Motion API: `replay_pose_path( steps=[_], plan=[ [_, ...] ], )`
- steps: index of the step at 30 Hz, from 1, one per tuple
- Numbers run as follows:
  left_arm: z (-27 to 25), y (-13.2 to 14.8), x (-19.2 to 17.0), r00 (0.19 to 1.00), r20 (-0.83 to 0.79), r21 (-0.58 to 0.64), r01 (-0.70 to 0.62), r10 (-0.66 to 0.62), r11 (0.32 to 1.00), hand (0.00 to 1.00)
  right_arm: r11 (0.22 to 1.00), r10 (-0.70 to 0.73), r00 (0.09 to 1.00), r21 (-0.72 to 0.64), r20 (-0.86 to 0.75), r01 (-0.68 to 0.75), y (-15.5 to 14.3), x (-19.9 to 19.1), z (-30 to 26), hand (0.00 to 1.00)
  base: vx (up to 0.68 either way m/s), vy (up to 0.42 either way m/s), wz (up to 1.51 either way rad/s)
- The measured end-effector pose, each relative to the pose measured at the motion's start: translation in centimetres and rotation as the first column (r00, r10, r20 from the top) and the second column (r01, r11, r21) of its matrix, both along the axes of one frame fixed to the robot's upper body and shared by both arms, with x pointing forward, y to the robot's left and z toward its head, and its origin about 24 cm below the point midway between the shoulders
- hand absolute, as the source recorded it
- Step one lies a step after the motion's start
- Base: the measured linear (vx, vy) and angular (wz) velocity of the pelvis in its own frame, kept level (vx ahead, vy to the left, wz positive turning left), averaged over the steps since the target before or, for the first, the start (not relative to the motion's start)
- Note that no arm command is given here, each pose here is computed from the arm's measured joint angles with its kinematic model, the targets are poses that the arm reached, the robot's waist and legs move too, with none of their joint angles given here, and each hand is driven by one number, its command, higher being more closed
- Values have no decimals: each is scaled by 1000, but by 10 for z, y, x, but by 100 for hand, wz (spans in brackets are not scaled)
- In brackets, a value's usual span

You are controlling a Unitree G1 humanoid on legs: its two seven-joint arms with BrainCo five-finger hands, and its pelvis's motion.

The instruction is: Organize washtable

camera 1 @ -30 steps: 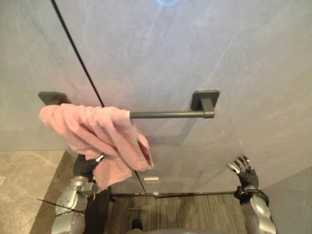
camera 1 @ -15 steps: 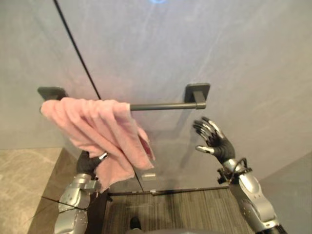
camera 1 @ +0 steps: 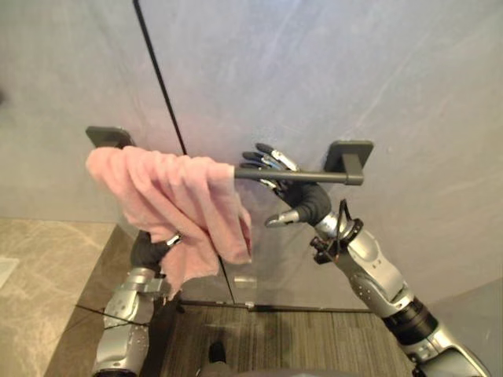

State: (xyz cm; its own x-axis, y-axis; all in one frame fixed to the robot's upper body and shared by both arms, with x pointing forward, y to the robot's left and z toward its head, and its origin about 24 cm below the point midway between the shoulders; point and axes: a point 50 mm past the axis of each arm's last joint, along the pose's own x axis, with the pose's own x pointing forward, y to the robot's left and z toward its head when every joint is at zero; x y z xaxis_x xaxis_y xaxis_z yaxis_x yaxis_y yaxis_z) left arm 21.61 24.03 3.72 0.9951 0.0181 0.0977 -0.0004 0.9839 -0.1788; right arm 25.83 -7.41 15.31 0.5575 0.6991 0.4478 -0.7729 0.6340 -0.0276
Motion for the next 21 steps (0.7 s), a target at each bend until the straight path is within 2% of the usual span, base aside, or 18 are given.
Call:
replay_pose_path(
  steps=[11,15,21],
  plan=[
    [2,-6,6,1000,13,-6,23,-23,1000,100,1000,20,999,-14,33,-20,18,11,11,0,-3,0,0],
    [1,-10,6,1000,13,-21,28,-28,999,100,999,45,999,0,-17,-45,32,14,3,0,-5,-2,2],
    [2,-12,8,999,17,-20,32,-31,999,100,1000,21,994,-1,-112,-21,33,17,-19,0,-49,10,9]
  ],
)
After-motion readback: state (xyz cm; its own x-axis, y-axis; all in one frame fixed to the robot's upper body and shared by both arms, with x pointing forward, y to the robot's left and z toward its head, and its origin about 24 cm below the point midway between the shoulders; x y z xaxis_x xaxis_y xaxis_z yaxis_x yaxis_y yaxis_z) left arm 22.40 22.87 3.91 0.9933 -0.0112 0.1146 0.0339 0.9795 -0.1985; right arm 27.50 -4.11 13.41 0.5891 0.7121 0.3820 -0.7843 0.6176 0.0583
